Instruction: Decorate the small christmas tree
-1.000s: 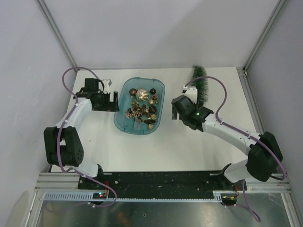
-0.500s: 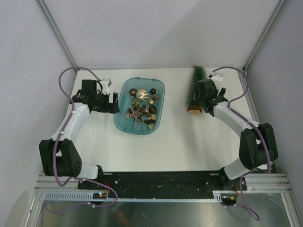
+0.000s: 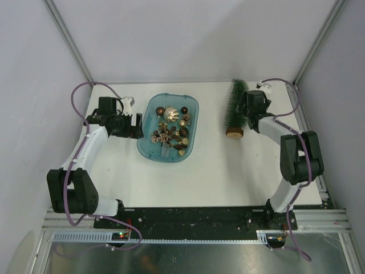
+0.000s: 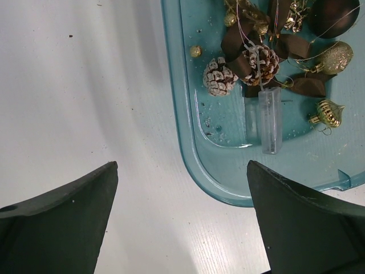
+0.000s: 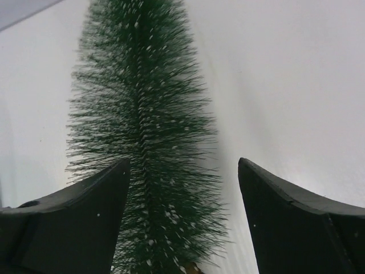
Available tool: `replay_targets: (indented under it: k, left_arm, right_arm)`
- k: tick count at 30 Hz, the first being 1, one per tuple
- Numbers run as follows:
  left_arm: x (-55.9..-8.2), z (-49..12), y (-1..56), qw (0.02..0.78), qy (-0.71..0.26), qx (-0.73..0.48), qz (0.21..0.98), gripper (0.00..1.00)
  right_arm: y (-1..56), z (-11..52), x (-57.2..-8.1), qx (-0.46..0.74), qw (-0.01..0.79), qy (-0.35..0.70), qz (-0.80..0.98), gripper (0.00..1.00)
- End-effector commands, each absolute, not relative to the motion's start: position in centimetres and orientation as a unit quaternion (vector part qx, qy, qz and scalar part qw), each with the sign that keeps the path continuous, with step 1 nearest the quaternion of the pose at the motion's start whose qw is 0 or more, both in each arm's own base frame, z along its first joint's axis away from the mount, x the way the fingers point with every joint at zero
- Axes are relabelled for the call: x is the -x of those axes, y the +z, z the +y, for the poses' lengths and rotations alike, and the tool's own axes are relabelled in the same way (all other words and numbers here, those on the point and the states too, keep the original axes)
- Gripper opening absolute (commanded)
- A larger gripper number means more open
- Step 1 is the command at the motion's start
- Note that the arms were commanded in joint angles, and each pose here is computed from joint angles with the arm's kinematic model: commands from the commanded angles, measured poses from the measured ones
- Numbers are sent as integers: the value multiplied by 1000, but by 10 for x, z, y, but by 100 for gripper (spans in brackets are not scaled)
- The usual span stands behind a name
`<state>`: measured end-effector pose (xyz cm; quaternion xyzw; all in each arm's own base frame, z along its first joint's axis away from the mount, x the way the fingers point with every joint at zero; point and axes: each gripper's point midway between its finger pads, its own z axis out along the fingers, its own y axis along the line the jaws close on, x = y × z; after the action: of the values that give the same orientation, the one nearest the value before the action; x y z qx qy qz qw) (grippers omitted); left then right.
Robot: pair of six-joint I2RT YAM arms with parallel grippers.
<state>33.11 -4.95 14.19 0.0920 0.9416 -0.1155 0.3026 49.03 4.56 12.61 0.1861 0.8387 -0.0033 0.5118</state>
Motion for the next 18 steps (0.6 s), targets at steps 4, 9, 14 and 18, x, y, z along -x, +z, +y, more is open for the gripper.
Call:
replay_targets:
  k: [4, 9, 14, 18]
  left_arm:
    - [-328, -46, 136, 294, -105, -98, 945, 100]
    - [-328, -46, 134, 292, -106, -96, 946, 100]
    - [-324, -46, 130, 285, -109, -93, 948, 100]
    - [-321, -47, 130, 285, -111, -91, 948, 100]
  right_arm:
    - [126, 77, -524, -156, 526, 85, 832, 72]
    - [112, 79, -528, -155, 503, 95, 845, 40]
    - [120, 93, -514, -133, 491, 105, 855, 3]
    - [146, 117, -486, -108, 504, 107, 850, 0]
